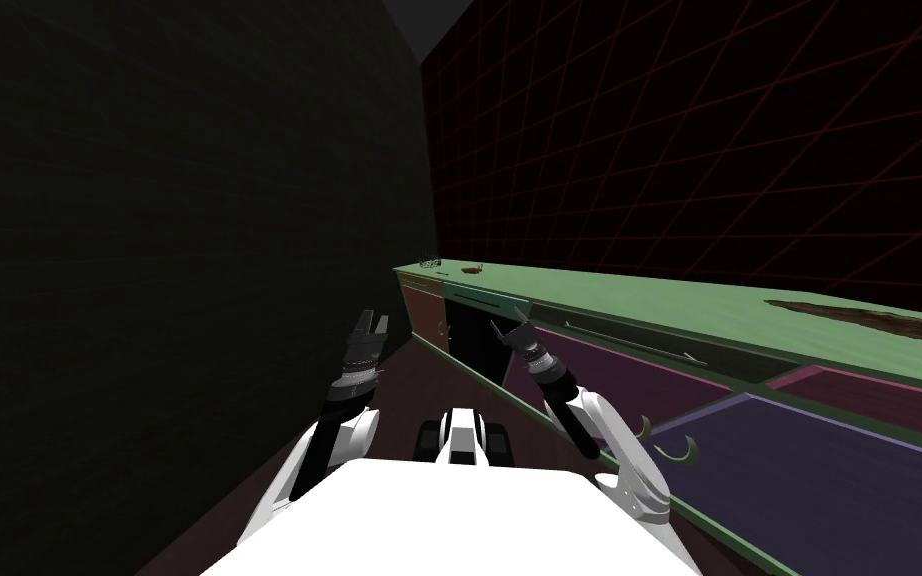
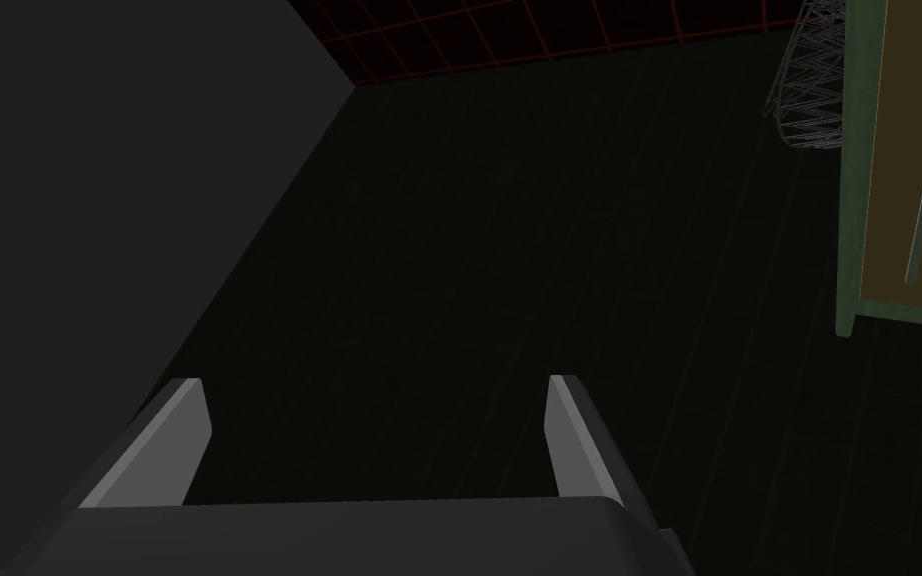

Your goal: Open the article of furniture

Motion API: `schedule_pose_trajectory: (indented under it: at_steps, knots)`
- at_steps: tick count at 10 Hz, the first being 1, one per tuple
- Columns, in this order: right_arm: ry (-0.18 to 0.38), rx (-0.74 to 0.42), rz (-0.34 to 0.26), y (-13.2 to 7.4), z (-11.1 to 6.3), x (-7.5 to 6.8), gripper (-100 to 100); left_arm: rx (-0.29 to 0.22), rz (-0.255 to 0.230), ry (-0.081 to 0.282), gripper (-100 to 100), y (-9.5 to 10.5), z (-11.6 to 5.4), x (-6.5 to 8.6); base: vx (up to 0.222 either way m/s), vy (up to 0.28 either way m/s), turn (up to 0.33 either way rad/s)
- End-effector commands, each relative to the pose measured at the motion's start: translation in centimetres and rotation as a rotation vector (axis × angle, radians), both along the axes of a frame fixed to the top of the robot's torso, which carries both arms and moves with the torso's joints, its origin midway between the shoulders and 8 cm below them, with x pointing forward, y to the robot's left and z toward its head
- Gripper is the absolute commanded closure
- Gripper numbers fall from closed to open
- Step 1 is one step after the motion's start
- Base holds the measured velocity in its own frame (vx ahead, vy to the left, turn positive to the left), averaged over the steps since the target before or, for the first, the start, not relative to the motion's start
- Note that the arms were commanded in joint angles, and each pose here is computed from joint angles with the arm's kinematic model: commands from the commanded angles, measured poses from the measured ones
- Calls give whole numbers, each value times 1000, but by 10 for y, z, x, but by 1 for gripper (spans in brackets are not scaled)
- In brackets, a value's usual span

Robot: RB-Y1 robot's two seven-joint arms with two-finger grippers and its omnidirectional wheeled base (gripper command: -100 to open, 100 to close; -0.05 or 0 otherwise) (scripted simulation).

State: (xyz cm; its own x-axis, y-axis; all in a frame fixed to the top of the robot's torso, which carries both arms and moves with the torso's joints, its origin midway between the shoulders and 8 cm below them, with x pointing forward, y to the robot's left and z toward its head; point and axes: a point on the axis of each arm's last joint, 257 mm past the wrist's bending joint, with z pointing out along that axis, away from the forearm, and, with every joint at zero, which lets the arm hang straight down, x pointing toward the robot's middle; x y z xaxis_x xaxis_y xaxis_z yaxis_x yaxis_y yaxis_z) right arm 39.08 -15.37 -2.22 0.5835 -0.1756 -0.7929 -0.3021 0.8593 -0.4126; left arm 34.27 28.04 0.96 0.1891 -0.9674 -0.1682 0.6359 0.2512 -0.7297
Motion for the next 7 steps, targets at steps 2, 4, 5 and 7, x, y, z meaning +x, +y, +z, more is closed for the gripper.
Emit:
schedule_pose_trajectory:
  at_steps: [2,4,5,7]
  knots:
    - [-23,-138,-61,1,-15,10,-100,0,0,0,0,0,0,0,57,16,-52]
    - [-37,-222,-96,0,-24,15,-100,0,0,0,0,0,0,0,50,25,-76]
    - [-51,-290,-127,-2,-31,21,-100,0,0,0,0,0,0,0,48,30,-75]
    - [-65,-372,-160,-4,-39,27,-100,0,0,0,0,0,0,0,41,30,-67]
